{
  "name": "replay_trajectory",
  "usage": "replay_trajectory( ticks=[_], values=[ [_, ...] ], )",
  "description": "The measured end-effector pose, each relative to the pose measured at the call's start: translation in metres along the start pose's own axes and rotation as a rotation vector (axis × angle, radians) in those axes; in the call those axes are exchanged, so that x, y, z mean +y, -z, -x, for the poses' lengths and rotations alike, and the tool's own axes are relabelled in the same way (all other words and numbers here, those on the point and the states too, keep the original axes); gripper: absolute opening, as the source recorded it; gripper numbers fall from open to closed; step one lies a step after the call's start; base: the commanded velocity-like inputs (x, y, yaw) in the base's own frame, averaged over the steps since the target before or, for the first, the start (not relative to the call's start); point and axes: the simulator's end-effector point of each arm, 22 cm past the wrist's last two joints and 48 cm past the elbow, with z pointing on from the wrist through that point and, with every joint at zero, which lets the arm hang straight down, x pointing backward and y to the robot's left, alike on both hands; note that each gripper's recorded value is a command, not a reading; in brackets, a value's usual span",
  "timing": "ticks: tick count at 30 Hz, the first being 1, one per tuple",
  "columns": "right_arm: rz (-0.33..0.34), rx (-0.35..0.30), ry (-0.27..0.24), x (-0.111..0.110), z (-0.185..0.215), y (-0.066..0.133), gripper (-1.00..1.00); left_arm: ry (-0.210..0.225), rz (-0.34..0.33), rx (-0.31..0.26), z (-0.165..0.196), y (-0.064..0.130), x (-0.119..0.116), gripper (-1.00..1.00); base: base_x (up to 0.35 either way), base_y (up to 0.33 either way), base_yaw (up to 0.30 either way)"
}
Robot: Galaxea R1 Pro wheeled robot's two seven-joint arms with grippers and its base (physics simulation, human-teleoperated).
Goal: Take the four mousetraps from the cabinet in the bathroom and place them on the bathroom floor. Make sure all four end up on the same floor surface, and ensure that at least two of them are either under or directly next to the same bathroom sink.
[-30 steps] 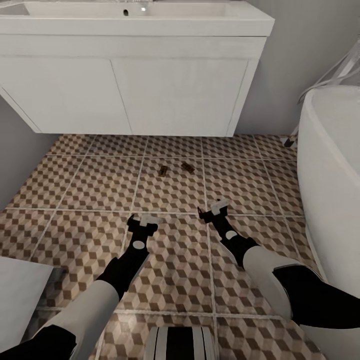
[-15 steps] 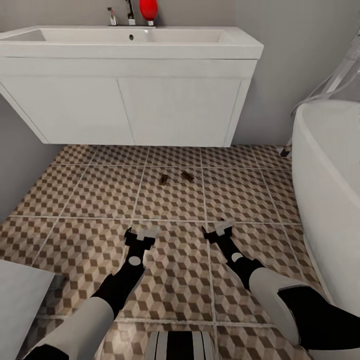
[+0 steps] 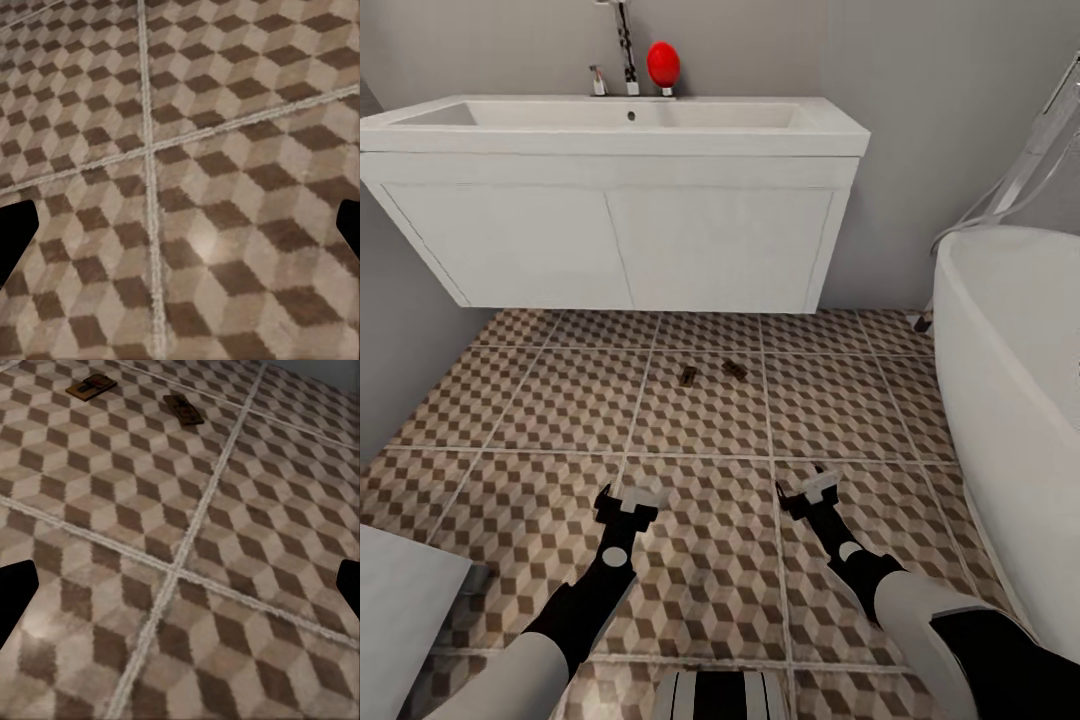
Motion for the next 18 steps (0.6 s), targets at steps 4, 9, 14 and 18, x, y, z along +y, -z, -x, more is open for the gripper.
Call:
replay_trajectory(
  ticks=[4,9,14,18],
  values=[
    [-0.001,-0.004,0.001,0.0,-0.004,0.011,1.0,0.001,0.002,0.003,-0.009,0.009,0.003,1.0,0.0,0.0,0.0],
    [-0.004,0.001,0.003,-0.002,-0.01,0.024,1.0,-0.003,0.008,0.003,-0.019,0.019,0.01,1.0,0.0,0.0,0.0],
    [-0.017,0.003,0.011,-0.012,-0.015,0.036,1.0,0.004,0.009,0.019,-0.036,0.031,0.014,1.0,0.0,0.0,0.0],
    [-0.017,-0.01,0.012,-0.012,-0.017,0.047,1.0,0.017,0.018,0.027,-0.05,0.04,0.023,1.0,0.0,0.0,0.0]
  ],
)
